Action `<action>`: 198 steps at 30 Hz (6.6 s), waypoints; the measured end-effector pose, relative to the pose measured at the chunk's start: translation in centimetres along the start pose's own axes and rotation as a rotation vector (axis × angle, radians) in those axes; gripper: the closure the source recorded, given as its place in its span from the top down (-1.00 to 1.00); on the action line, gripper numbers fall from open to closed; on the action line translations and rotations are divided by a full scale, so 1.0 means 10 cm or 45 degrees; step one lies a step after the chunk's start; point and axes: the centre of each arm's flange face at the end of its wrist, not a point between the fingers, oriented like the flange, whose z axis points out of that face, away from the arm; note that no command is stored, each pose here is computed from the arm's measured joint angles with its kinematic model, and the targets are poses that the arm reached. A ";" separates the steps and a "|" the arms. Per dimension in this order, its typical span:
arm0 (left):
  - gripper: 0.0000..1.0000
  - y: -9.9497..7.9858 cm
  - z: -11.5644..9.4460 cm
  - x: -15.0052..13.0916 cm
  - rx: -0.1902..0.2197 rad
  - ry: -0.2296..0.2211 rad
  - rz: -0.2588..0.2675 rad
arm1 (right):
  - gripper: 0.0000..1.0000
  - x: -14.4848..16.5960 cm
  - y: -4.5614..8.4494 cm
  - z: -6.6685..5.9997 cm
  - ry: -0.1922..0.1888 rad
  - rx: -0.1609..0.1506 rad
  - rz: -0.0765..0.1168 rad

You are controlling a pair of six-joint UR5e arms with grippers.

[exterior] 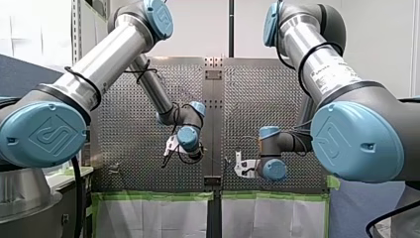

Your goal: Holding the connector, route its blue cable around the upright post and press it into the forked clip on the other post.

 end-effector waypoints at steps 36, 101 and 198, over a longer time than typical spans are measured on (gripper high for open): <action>1.00 -0.38 0.07 0.30 0.045 -0.034 -0.168 | -1.00 0.06 -0.09 0.11 0.020 0.172 0.069; -1.00 -0.73 -0.03 0.62 0.073 -0.185 -0.132 | -1.00 0.00 0.44 0.27 -0.008 0.009 0.113; -1.00 -0.87 0.61 0.55 0.166 -0.137 -0.195 | -1.00 0.14 0.96 0.76 -0.043 -0.034 0.101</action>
